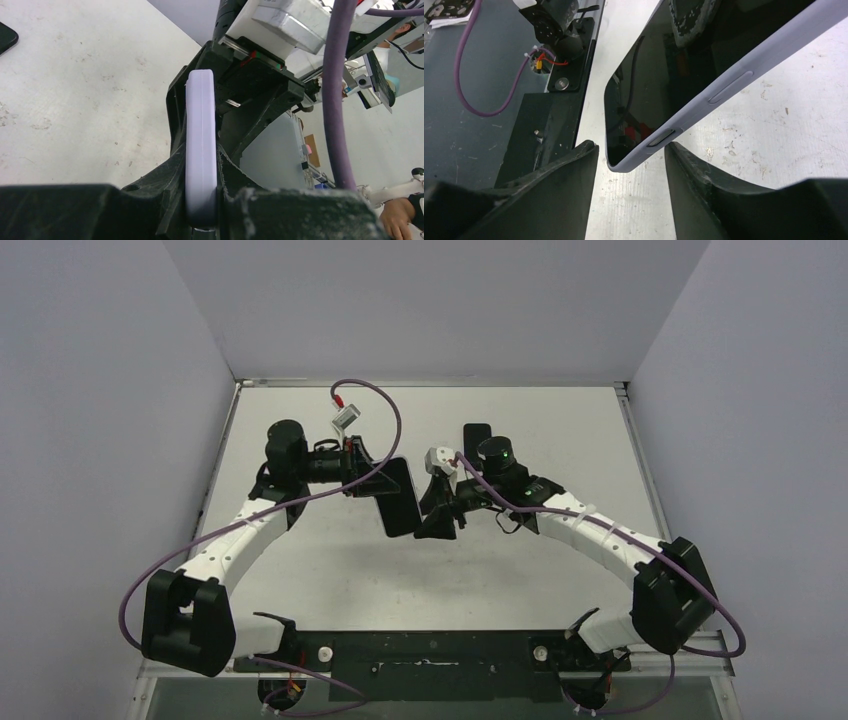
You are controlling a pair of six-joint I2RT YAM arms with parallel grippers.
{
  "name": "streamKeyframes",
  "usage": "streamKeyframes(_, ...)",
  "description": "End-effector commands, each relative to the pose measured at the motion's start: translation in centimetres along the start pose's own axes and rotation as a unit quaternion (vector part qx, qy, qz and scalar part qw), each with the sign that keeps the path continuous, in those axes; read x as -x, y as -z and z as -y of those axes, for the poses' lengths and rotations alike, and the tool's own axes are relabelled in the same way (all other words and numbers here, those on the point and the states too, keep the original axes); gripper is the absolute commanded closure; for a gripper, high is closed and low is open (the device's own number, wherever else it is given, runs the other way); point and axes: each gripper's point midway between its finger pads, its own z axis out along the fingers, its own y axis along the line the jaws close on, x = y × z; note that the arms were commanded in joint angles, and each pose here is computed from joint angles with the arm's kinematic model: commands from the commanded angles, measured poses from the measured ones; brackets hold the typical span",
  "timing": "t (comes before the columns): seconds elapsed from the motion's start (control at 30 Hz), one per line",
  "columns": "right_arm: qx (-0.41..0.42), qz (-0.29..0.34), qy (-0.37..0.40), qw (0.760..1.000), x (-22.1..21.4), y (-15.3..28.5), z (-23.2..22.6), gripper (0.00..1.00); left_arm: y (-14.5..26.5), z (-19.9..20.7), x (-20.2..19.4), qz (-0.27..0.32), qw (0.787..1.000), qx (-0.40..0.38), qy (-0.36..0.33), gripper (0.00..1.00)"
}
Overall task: Take the phone out of the phone case
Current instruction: Remove the phone case from the phone.
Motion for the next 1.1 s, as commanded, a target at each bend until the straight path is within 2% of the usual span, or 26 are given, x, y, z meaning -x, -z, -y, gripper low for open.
streamKeyframes(0.0,0.037,0.015,0.052,0.998,1.8,-0.5,-0.6,0.55,-0.1,2.5,1.7,-0.006,0.998,-0.036,-0.059,1.00)
streamKeyframes(0.2,0.053,0.000,0.058,0.997,1.1,-1.0,-0.9,0.80,-0.1,2.9,1.4,-0.015,0.997,-0.048,-0.052,1.00)
streamKeyframes(0.4,0.052,-0.010,0.100,0.994,1.0,-1.5,-1.0,0.99,-0.4,2.8,0.9,-0.027,0.998,-0.060,-0.014,1.00)
streamKeyframes(0.67,0.033,-0.038,0.181,0.982,1.9,-3.1,-1.3,1.00,-1.0,1.6,0.3,-0.037,0.995,-0.069,0.064,1.00)
streamKeyframes(0.87,0.013,-0.043,0.224,0.973,2.8,-3.8,-1.4,1.00,-1.6,1.9,0.5,-0.039,0.992,-0.091,0.080,1.00)
streamKeyframes(1.07,-0.069,-0.032,0.242,0.967,3.5,-3.3,1.0,1.00,-2.1,2.4,0.3,-0.036,0.991,-0.100,0.079,1.00)
